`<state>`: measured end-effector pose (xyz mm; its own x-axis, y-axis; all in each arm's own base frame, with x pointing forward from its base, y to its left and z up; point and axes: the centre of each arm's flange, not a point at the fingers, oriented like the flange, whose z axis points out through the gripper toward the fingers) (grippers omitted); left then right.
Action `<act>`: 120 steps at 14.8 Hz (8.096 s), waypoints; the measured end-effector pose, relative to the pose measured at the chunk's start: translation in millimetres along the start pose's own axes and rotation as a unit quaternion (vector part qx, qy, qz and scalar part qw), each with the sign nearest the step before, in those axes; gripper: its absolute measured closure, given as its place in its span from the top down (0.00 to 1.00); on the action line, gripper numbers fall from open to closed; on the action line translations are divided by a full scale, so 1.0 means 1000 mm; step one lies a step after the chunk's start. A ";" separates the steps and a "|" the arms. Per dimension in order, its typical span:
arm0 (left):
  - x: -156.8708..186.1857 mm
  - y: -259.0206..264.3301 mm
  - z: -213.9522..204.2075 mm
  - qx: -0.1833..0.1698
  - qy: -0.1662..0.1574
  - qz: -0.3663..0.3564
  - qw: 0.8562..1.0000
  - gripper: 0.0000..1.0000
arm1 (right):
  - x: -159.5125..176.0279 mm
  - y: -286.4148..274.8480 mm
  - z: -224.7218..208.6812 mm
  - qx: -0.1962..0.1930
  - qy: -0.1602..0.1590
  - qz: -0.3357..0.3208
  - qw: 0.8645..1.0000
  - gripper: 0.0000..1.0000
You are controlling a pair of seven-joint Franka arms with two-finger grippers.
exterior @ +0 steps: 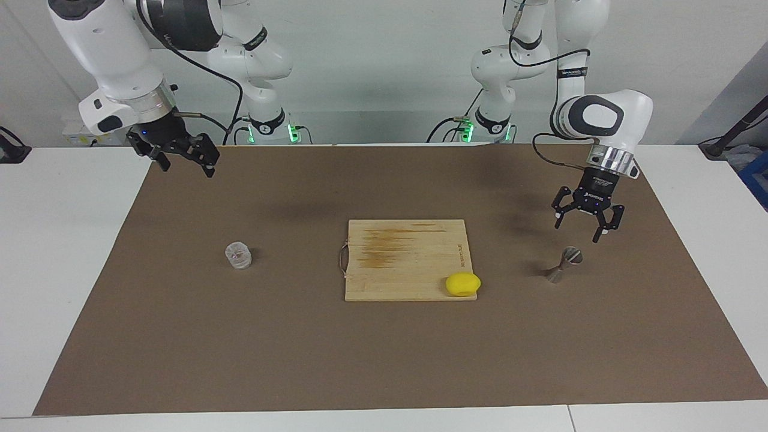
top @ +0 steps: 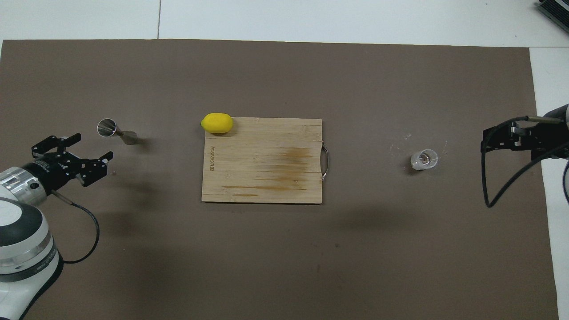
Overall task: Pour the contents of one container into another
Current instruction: 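Move the left gripper forward to the small metal cup, then close the left gripper on the metal cup and lift it, then carry the metal cup with the left gripper over the wooden board, then lower the metal cup onto the board while the right gripper reaches the glass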
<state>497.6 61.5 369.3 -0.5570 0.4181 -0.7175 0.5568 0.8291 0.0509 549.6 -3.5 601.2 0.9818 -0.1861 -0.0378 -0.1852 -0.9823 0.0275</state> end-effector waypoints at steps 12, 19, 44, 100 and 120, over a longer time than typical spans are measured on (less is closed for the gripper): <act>0.017 0.012 0.028 -0.008 -0.073 -0.010 0.997 0.99 | 0.000 0.000 0.000 0.000 0.000 0.000 1.000 1.00; 0.015 0.013 0.034 -0.011 -0.079 -0.016 0.997 0.98 | 0.000 0.000 0.000 0.000 0.000 0.000 1.000 1.00; 0.000 0.008 0.058 -0.027 -0.074 -0.024 0.997 0.81 | 0.000 0.001 0.001 0.000 -0.001 0.000 1.000 1.00; -0.199 -0.213 0.087 0.112 -0.163 0.119 0.973 0.50 | 0.002 0.024 0.002 0.001 -0.001 0.036 0.999 0.97; -0.198 -0.340 0.181 0.136 -0.077 0.101 0.983 0.50 | 0.043 0.082 0.153 0.145 -0.138 0.537 0.820 1.00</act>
<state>530.5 -370.2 368.4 -0.3301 0.4862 -0.8091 0.8024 0.5960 0.0308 570.1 -94.9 448.8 0.2072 -0.9044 -0.3729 -0.9776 -0.2055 -0.0447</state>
